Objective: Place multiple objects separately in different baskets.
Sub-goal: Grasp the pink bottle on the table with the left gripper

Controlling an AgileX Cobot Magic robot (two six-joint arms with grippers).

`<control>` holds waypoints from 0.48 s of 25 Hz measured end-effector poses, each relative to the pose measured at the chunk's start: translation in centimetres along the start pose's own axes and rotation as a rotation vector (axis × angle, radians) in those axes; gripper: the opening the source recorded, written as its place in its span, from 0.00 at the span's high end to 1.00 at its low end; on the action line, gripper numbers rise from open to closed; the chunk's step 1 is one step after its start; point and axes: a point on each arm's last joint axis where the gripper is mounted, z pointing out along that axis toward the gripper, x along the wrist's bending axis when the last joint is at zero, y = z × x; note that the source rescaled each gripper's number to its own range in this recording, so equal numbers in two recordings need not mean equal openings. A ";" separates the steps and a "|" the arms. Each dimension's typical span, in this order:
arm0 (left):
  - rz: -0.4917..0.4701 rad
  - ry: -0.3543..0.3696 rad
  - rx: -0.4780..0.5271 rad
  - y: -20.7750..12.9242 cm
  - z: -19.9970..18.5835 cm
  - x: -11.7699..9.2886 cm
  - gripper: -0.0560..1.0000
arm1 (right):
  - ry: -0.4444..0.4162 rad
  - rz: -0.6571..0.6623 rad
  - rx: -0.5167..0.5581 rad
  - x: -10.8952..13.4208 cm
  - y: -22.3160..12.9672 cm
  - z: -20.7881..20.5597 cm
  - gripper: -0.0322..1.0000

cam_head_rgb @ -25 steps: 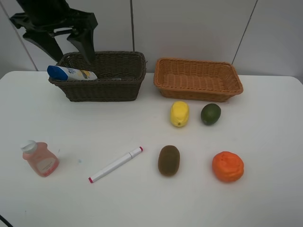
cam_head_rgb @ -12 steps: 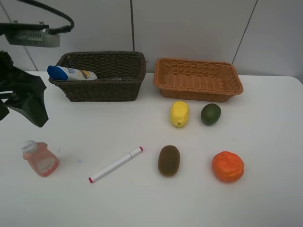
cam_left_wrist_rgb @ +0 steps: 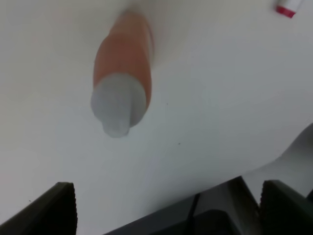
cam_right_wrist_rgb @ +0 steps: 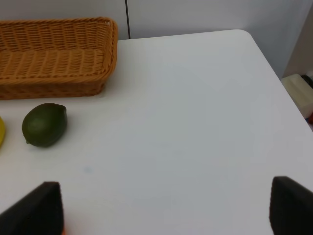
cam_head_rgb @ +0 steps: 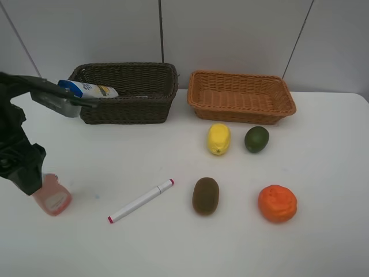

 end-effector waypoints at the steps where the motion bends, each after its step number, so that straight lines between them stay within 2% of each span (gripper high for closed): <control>1: 0.015 0.014 -0.010 0.1 0.5 0.1 0.03 | 0.000 0.000 0.000 0.0 0.0 0.0 0.00; 7: 0.035 0.049 -0.130 0.7 2.6 0.2 0.03 | 0.000 0.000 0.000 0.0 0.0 0.0 0.00; 12: 0.039 0.038 -0.106 1.3 4.7 0.2 0.03 | 0.000 0.000 0.000 0.0 0.0 0.0 0.00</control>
